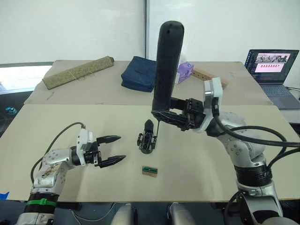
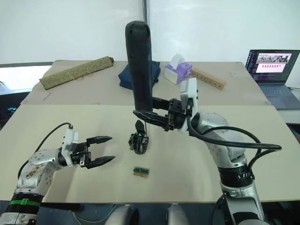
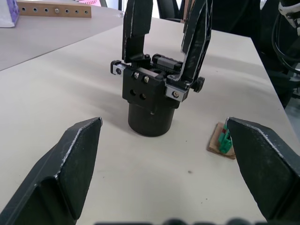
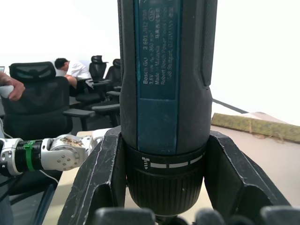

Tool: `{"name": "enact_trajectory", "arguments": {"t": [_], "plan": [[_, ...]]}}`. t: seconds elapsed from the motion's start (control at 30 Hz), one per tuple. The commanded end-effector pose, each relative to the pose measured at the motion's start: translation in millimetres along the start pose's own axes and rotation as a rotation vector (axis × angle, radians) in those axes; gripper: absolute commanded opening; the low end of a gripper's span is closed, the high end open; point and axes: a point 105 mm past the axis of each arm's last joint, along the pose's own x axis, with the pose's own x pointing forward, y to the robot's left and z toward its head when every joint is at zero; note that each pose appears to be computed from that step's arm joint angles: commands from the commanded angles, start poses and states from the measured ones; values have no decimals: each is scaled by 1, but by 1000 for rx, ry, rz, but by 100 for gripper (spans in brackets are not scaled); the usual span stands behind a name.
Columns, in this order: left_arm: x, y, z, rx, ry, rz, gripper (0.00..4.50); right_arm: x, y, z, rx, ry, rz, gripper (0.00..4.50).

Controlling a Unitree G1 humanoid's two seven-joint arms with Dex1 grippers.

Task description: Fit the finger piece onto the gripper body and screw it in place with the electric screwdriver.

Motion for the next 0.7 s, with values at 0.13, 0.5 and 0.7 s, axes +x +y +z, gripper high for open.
{"name": "enact_trajectory", "arguments": {"t": [0.13,0.5,0.7], "plan": [[7,3,0,46,-11,-17,450,14,5,17,-77,-71,43,190],[20,2,-5,49,-26,-49,450,30,5,10,-75,-71,63,190],[24,3,-7,56,-23,-49,450,37,5,7,-75,-71,70,190]]}}
